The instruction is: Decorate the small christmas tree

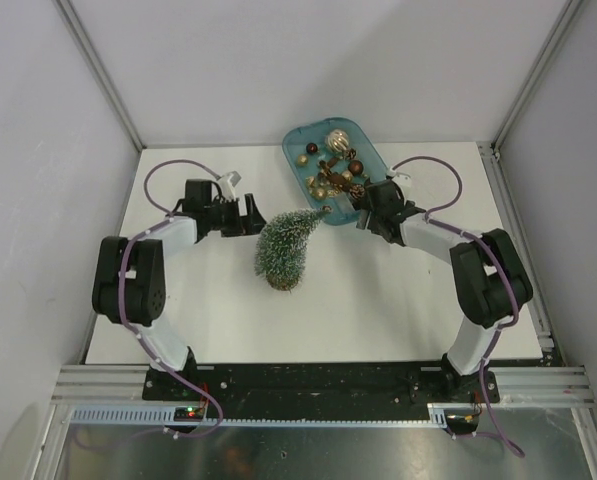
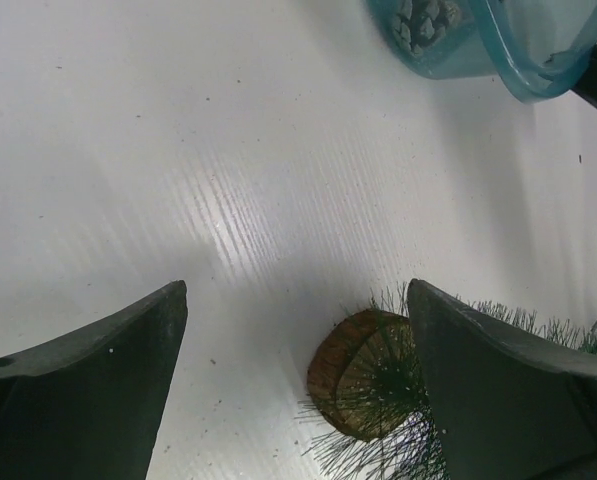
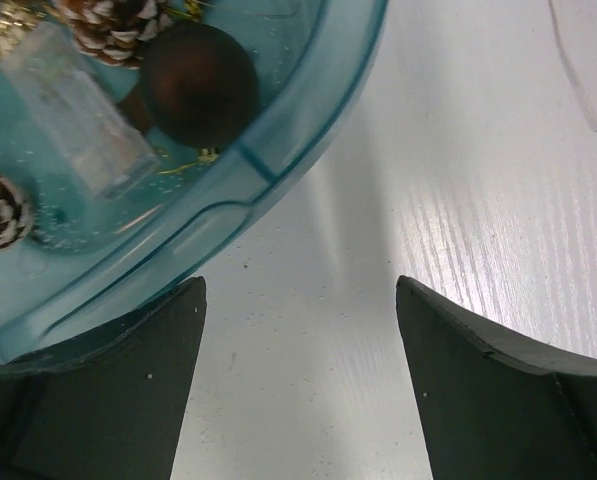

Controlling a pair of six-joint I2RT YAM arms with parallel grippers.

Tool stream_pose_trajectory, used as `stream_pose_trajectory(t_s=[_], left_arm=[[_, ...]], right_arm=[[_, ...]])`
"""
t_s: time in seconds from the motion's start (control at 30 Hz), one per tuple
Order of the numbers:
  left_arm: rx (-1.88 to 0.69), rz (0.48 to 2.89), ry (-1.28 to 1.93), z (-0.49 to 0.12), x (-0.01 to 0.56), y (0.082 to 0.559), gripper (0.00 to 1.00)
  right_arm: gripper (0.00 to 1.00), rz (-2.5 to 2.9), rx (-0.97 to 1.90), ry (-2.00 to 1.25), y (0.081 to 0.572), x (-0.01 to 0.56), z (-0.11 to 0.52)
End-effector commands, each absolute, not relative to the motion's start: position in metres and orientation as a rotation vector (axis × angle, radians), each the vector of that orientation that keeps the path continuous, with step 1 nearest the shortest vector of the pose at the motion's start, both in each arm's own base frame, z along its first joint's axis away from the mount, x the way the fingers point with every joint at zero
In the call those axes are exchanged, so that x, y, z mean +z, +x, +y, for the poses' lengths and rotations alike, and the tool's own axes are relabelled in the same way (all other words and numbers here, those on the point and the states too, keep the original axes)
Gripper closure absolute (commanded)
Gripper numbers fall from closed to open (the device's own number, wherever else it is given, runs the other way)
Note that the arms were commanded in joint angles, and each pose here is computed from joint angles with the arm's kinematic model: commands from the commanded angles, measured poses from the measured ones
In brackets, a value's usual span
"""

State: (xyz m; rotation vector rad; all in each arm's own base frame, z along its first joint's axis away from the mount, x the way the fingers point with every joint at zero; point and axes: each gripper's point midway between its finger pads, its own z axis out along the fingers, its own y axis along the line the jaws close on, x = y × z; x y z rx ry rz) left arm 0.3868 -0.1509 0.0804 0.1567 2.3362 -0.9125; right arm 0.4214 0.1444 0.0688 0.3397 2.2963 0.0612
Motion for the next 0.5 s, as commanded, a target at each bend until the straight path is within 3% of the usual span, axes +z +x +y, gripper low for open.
stream_pose_trajectory(t_s=[0.0,0.23,0.47], left_arm=[[-1.000,2.255,0.279,-0.176,0.096,0.393,0.04],[-1.142,2.215,0.339,-0.204,0.097,0.383,0.05],[-1.217,2.228,0.379,-0.222,0.086,0.365,0.06]], right_arm=[[0.20,2.268,0.057,0.392,0.436,0.071,0.143],[0.28,2.323,-0.035,0.393,0.403,0.056,0.131],[0.27,2.178,0.033,0.420,0.381,0.120,0.117]])
